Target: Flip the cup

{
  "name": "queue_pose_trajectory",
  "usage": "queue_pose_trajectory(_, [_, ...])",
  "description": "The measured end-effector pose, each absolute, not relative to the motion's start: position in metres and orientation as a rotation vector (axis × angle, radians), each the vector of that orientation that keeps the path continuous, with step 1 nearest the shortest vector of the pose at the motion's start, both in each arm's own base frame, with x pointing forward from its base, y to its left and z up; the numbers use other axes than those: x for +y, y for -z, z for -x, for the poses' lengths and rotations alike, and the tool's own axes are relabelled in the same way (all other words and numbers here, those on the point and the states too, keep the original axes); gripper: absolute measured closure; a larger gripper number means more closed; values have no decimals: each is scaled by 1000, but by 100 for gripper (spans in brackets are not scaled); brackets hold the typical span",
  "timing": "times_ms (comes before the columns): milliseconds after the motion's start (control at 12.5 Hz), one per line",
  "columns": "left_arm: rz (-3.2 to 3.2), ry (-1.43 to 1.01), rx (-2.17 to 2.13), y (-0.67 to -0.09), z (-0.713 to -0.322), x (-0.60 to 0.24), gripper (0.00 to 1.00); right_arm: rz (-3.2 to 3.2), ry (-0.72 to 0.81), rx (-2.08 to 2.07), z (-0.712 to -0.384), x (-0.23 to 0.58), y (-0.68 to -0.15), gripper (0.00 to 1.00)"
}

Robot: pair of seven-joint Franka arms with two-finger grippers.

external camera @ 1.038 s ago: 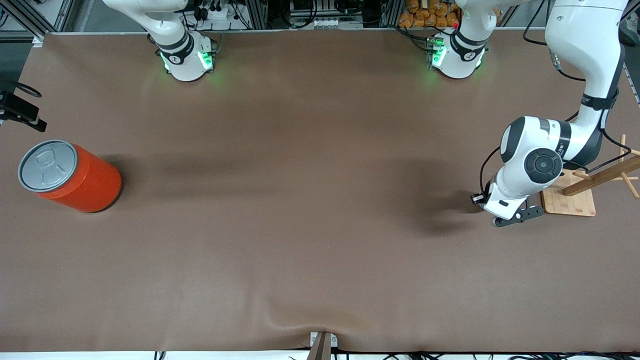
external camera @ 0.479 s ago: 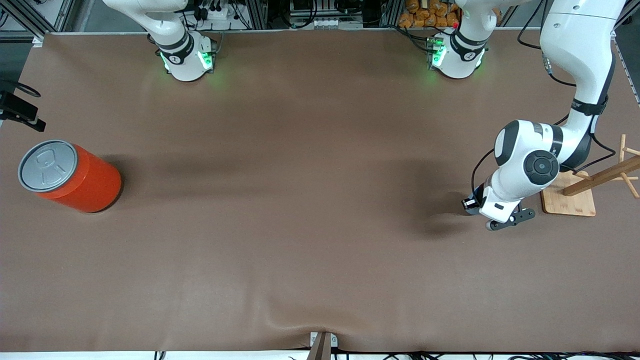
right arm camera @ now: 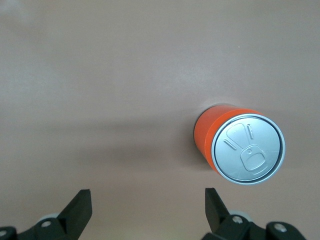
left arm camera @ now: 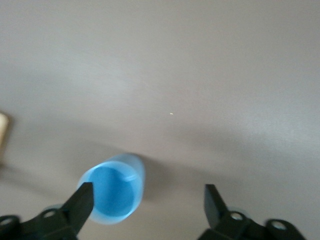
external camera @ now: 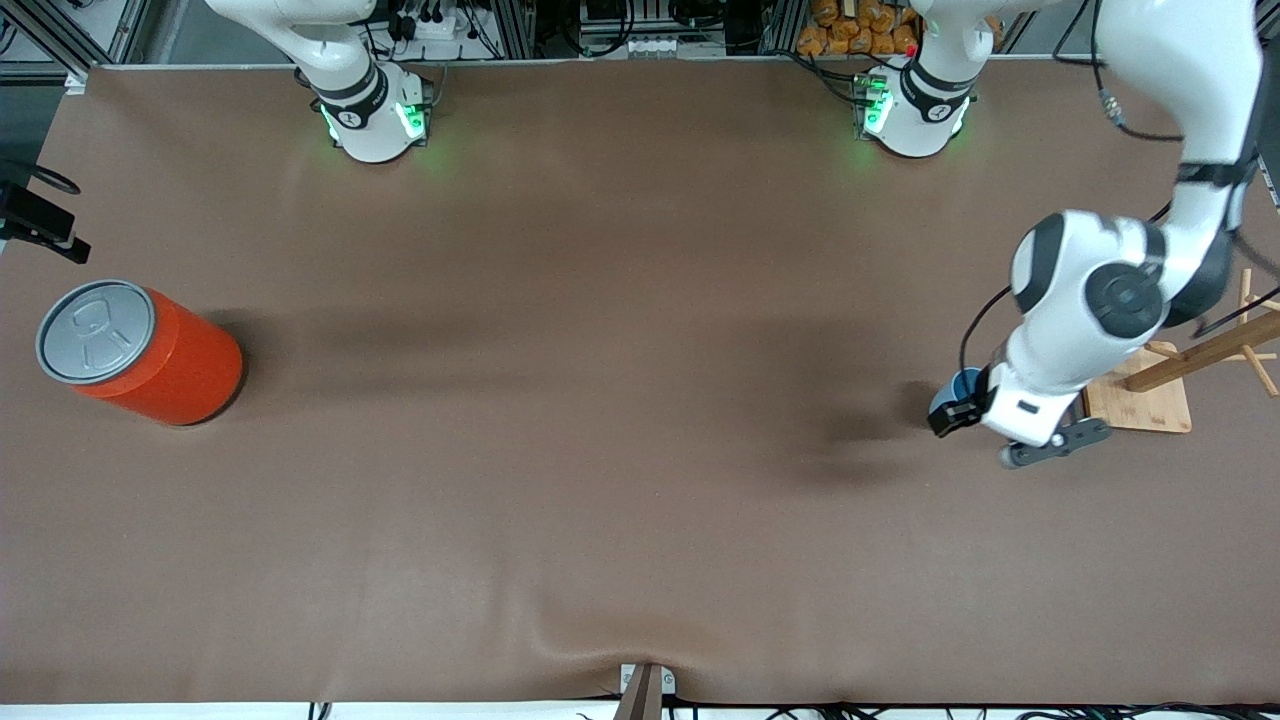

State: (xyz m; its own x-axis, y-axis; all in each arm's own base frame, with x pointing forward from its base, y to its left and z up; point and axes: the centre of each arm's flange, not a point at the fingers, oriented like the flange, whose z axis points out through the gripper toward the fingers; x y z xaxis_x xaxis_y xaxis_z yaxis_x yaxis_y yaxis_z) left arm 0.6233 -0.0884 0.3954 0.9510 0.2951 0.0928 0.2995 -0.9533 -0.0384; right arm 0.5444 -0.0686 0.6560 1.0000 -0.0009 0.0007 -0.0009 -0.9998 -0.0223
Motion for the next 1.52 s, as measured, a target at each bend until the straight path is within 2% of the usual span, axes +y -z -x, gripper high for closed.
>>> queue_pose_trajectory(239, [2991,77,-471,-498,-608,-78,0,3119,2,1,-544,-69,-656,0])
queue_pose_trajectory(559, [2994,126,-350,-580,-595,-65,0,3119,2,2,-544,-69,-656,0])
queue_pose_trajectory(1038, [3027,129,-253,-629,-572,-51,0,3119,2,7,-544,-70,-656,0])
queue_pose_trajectory(1277, [3059,-2,-238,-640,-546,-46,0,3120,4,1,-544,-69,-657,0])
queue_pose_trajectory(1516, [3074,-9,-208,-653,-517,-47,0,3120,5,-2,-545,-68,-657,0])
